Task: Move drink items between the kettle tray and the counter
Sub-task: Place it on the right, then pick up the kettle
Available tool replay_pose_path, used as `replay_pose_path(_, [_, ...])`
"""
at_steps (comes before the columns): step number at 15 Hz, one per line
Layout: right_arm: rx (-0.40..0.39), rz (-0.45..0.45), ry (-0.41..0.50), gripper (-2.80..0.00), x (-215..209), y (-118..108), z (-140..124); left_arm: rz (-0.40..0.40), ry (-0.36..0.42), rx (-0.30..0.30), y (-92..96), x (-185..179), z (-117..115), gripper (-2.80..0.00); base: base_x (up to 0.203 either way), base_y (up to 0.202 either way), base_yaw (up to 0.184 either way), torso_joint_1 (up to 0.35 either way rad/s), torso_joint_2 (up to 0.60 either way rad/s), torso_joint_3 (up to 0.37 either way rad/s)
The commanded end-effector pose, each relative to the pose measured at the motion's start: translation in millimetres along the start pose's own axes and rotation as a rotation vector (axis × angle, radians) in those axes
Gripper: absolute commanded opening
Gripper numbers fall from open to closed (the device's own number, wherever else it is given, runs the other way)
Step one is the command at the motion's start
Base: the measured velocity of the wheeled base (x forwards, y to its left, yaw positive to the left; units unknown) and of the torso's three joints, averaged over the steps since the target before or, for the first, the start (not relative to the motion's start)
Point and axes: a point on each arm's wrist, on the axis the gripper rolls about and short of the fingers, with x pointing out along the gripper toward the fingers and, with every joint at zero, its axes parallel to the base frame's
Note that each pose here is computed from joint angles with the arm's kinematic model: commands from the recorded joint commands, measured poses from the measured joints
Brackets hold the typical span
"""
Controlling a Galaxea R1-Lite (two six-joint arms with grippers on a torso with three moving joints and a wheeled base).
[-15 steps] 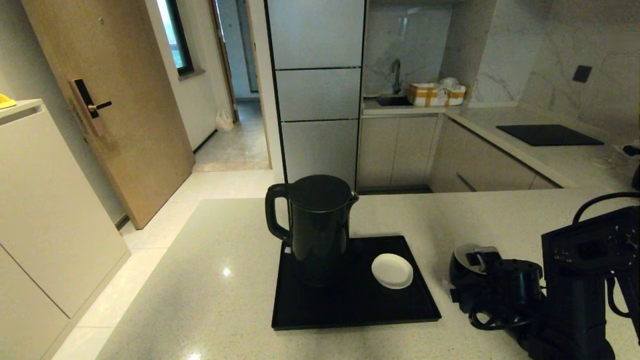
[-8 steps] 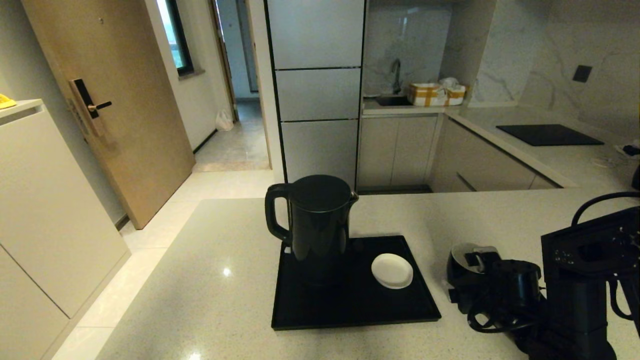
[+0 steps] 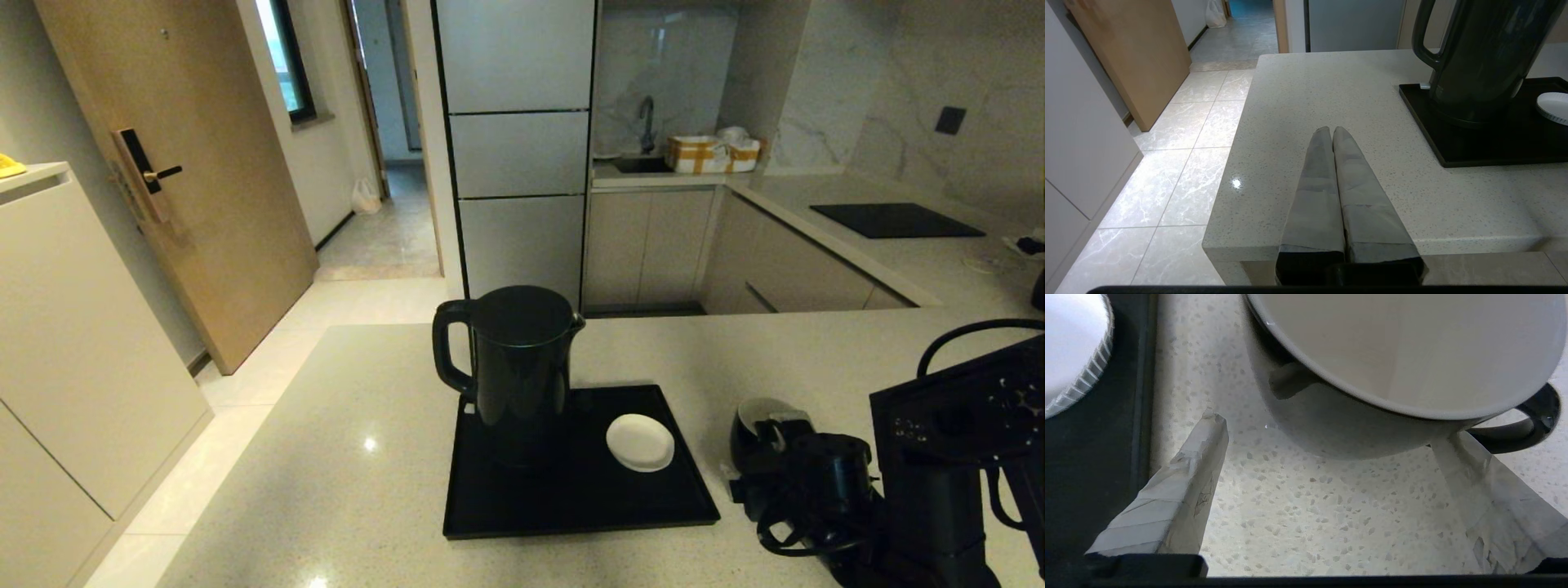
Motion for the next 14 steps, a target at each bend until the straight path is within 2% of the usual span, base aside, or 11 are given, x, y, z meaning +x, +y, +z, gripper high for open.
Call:
replay_pose_path(1, [-0.012,-0.020,-0.010,0.00,0,7,-1,-0.001,0.001,0.000,0.0,0,0,-2.80,0.000,0.000,0.000,0.000,0.00,0.000])
replay_pose_path(6, [-0.006,-0.052,-0.014,0.00,-8,12,-2,0.000,0.001,0.000,0.0,0,0,-2.80,0.000,0.000,0.000,0.000,0.00,0.000])
replay_pose_path(10, [0.048,-0.018,-0.031,0.00,-31,11,5,0.000,0.001,0.000,0.0,0,0,-2.80,0.000,0.000,0.000,0.000,0.00,0.000])
replay_pose_path(14, [0.067,0.001,-0.037,0.00,-42,9,7,0.000,0.001,0.000,0.0,0,0,-2.80,0.000,0.000,0.000,0.000,0.00,0.000])
